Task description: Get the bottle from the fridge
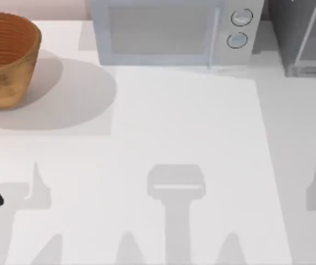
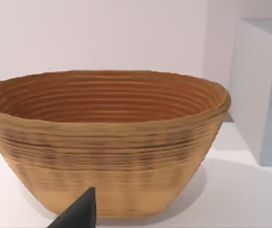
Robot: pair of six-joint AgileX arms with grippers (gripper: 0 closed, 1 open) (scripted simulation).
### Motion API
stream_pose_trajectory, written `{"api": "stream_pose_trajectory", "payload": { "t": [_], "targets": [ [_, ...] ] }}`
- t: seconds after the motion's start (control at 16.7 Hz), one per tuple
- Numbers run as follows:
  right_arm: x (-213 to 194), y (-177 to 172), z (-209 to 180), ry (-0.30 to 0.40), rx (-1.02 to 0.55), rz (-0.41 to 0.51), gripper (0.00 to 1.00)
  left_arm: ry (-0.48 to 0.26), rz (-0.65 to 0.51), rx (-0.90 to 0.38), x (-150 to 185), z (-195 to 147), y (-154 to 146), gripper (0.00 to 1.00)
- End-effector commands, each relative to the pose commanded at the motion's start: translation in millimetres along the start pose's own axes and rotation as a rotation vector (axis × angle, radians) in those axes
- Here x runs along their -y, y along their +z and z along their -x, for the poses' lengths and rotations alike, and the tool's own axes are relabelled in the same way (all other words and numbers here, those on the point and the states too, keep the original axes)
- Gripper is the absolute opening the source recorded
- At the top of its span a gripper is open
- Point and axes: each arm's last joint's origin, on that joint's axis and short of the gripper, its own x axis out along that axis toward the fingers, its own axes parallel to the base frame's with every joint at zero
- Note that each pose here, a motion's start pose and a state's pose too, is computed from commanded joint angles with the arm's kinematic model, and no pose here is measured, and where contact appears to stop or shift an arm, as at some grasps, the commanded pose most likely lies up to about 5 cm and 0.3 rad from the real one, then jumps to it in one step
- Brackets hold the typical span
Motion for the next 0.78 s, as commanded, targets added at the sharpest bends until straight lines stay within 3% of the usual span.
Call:
{"api": "stream_pose_trajectory", "payload": {
  "t": [0.42,0.78],
  "targets": [
    [4.8,10.5,-8.7,-0.003,0.025,0.005,1.0,0.0,0.0,0.0,0.0,0.0,0.0,1.0],
    [25.5,18.9,-45.9,-0.009,0.028,0.014,1.0,0.0,0.0,0.0,0.0,0.0,0.0,1.0]
  ]
}}
